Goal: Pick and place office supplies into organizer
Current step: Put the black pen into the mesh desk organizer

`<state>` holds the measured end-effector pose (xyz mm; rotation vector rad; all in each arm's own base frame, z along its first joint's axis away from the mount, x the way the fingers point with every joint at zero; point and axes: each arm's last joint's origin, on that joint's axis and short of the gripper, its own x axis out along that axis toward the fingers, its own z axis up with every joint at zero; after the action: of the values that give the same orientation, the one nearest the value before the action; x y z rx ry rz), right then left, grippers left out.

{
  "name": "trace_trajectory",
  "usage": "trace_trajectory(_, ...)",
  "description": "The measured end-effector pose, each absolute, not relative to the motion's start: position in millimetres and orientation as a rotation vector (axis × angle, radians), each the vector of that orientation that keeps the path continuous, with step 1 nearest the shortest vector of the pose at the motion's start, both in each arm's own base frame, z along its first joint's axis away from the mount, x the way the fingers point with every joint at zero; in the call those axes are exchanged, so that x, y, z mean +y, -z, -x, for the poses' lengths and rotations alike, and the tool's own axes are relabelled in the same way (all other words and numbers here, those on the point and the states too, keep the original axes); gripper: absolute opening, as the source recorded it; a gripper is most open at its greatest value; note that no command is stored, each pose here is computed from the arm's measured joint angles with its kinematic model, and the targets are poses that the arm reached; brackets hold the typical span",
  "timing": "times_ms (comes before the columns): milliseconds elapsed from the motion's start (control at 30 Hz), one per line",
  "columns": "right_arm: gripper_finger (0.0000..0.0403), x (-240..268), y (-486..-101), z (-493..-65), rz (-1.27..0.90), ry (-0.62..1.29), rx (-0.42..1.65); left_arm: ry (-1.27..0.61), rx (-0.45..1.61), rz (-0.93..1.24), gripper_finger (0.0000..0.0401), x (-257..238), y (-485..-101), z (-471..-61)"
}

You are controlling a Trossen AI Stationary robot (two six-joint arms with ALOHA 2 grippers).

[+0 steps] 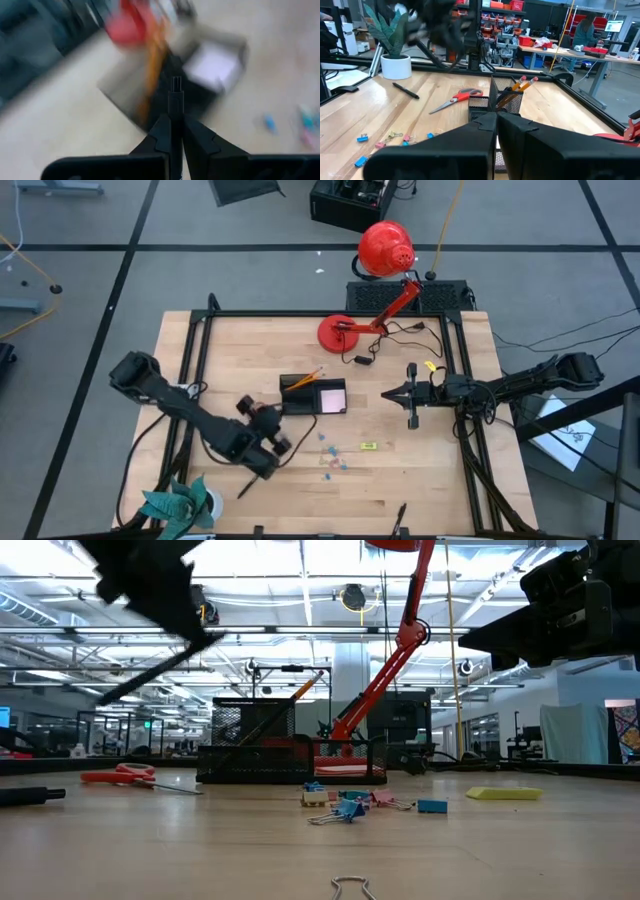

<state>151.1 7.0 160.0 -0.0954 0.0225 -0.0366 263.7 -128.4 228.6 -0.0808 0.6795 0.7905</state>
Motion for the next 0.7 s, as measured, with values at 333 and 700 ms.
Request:
trace_trajectory(333, 0.0009, 7.0, -159.9, -151.1, 0.095, 0.036, 0.023, -0.986, 0.382, -0.071, 0.0025, -83.2, -272.2, -273.0)
trace_trajectory(700, 0.0009, 7.0, -161.4, -151.1, 0.094, 0.037, 0.008, -0.747, 0.488, -0.088, 0.0029, -25.6, -253.7, -317.5)
